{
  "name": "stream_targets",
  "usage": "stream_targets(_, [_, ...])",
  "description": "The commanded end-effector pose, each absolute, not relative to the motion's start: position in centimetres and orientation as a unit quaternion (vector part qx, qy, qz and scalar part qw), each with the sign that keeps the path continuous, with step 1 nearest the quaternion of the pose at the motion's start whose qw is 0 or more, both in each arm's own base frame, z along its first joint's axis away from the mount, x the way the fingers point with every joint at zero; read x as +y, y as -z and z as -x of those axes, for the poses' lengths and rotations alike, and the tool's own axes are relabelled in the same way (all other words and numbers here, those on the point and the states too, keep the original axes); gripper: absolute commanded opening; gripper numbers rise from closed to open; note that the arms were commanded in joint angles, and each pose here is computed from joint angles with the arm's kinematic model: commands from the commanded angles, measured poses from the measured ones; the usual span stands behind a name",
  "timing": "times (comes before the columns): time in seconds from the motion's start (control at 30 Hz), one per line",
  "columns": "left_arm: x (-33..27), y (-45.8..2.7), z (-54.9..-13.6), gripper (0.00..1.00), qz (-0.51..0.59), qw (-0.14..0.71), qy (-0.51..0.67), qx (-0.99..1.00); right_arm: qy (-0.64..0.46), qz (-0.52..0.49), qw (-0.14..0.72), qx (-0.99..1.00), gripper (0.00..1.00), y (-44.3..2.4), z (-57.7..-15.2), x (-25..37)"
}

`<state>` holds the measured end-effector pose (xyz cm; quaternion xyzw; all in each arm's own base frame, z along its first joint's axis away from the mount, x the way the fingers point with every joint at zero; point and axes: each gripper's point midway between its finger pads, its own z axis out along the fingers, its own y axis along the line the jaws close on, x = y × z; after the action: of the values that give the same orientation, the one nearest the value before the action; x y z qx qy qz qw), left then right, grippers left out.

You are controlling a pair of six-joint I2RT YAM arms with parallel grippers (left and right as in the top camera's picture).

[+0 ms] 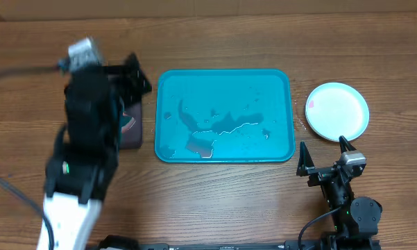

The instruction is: Clean dirty plates on tray and stack at the side

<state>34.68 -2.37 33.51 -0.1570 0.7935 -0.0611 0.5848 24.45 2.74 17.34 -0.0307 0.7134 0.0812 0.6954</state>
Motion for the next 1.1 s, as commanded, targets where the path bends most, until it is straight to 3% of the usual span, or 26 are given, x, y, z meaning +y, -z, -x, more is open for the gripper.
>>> stream_targets(0.0, [-3.1,-30.9,-32.6,1.0,0.053,0.604,0.046,0.794,-0.079,0.032,0.698,0.711,1.0,-17.2,-24.4,2.7])
stream_targets(0.17, [-3.1,-28.2,-29.5,1.0,-0.026,0.648,0.037,0.761,-0.079,0.032,0.698,0.711,1.0,-17.2,-24.4,2.7])
stream_targets(0.4, [-1.3,-23.5,-26.6,1.0,-0.015,0.687,0.01,0.726,-0.079,0.032,0.698,0.711,1.0,-17.2,-24.4,2.7])
stream_targets(0.67, [-0.3,-18.4,-25.3,1.0,-0.003,0.692,-0.002,0.722,-0.079,0.032,0.698,0.711,1.0,-17.2,-24.4,2.7])
stream_targets(1.07, [0.1,-15.6,-24.6,1.0,-0.01,0.68,-0.013,0.733,-0.079,0.032,0.698,0.711,1.0,-17.2,-24.4,2.7])
